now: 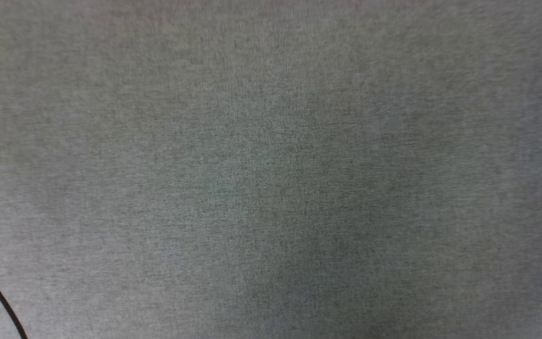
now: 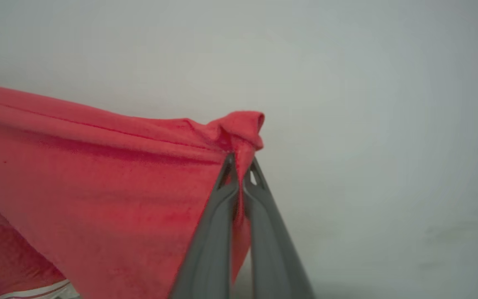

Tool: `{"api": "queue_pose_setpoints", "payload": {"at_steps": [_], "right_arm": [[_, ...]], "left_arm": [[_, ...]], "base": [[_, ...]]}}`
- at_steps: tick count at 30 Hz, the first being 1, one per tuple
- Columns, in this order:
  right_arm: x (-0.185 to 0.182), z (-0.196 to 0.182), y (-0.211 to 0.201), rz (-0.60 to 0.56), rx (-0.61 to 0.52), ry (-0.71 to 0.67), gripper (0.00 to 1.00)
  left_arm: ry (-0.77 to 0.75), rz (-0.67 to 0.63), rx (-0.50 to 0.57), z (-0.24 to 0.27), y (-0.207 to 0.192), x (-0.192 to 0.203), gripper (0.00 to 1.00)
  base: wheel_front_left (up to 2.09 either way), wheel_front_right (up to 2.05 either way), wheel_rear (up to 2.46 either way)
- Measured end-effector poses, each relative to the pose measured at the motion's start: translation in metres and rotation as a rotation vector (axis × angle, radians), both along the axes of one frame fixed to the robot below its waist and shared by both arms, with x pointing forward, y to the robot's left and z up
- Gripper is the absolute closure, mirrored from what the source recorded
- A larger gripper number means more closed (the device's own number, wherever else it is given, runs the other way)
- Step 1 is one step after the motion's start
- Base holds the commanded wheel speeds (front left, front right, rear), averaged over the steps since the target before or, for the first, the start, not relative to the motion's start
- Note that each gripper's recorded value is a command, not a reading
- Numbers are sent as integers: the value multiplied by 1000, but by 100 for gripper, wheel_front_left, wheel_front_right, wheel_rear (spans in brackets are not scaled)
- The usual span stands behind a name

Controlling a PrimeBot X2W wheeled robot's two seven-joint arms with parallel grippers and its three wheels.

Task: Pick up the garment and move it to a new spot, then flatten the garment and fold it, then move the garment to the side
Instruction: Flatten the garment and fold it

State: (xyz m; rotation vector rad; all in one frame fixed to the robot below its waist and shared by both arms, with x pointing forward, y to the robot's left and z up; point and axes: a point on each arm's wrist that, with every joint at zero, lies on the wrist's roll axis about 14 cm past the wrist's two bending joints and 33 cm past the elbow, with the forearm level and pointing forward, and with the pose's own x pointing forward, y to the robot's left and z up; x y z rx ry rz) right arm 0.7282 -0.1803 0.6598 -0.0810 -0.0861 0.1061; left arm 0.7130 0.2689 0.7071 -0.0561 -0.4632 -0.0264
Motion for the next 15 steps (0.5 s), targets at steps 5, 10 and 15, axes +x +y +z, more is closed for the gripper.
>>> {"api": "queue_pose_setpoints", "payload": {"at_steps": [5,10,15], "right_arm": [[20,-65,8,18,7,108,100],[24,-119,15,43,22,208,100],[5,-154,14,60,60,304,100]], "left_arm": [[119,4,-6,-66,6,22,100],[257,0,-61,-132,9,25,100],[346,-1,-130,-167,13,6,100]], "base": [[0,0,0],[0,0,0],[0,0,0]]}}
